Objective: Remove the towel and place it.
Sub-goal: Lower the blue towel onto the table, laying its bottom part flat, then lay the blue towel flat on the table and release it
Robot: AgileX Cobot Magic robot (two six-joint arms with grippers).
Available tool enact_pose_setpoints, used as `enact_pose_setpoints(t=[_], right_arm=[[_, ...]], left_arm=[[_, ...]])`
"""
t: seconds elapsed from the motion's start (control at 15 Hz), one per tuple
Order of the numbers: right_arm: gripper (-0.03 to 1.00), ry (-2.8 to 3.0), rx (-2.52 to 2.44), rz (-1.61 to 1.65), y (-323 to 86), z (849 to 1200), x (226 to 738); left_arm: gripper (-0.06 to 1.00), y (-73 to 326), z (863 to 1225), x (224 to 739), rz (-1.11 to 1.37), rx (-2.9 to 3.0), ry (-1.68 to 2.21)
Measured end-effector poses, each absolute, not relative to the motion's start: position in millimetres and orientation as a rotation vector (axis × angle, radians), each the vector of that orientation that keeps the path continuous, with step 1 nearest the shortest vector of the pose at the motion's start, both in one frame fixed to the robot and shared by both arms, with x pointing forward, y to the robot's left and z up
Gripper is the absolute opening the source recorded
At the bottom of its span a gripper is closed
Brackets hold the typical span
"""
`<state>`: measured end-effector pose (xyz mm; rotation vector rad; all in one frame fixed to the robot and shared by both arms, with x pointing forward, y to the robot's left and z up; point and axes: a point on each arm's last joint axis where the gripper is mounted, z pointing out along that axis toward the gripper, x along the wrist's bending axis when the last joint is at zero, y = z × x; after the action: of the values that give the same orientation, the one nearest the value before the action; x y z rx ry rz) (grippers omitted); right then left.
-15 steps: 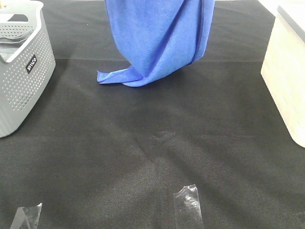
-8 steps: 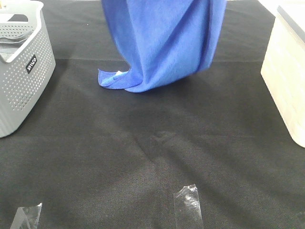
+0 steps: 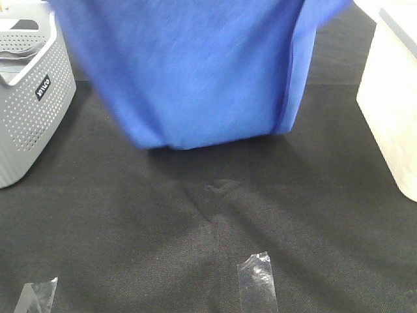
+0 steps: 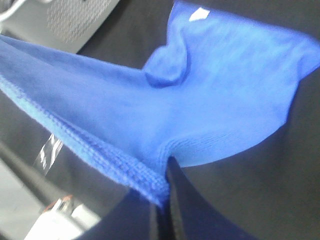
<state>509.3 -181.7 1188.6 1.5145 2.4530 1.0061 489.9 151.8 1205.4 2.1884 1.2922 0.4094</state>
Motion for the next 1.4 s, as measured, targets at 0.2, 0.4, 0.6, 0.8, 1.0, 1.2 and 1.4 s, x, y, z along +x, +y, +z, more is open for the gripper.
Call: enact_pose_setpoints(t=[0.2,0.4,0.6,0.8,1.0,1.2,1.4], right_arm=[[0.03,2.604,1.496,0.884,-164.8,1155.0,492.5],[0.03,2.692,1.442,0.758,-155.8,1134.3,471.4],[0.03,2.738,1.399,0.688,-157.0,1122.4,449.2],[0.03,2.725,1.382,0.634,-165.9,1116.2,440.1],[0.03,2.696,1.350,0.625,-171.2,1118.5,435.3],[0.03,2.733,1.366,0.568,-171.8,1102.3,431.0],[0.03,2.827,1.460,0.491,-172.5,1072.7,419.3]], left_arm=[[0.00,163.0,1189.3,468.2,0.382,2.271,1.252],[0.00,171.2,1167.5,449.3,0.323,2.350,1.221],[0.00,177.4,1144.2,428.6,0.223,2.404,1.191],[0.00,177.0,1138.2,415.1,0.144,2.397,1.127],[0.00,176.5,1121.1,410.4,0.071,2.412,1.149],[0.00,175.1,1090.7,402.4,-0.074,2.435,1.204],[0.00,174.6,1071.5,393.9,-0.200,2.444,1.252]])
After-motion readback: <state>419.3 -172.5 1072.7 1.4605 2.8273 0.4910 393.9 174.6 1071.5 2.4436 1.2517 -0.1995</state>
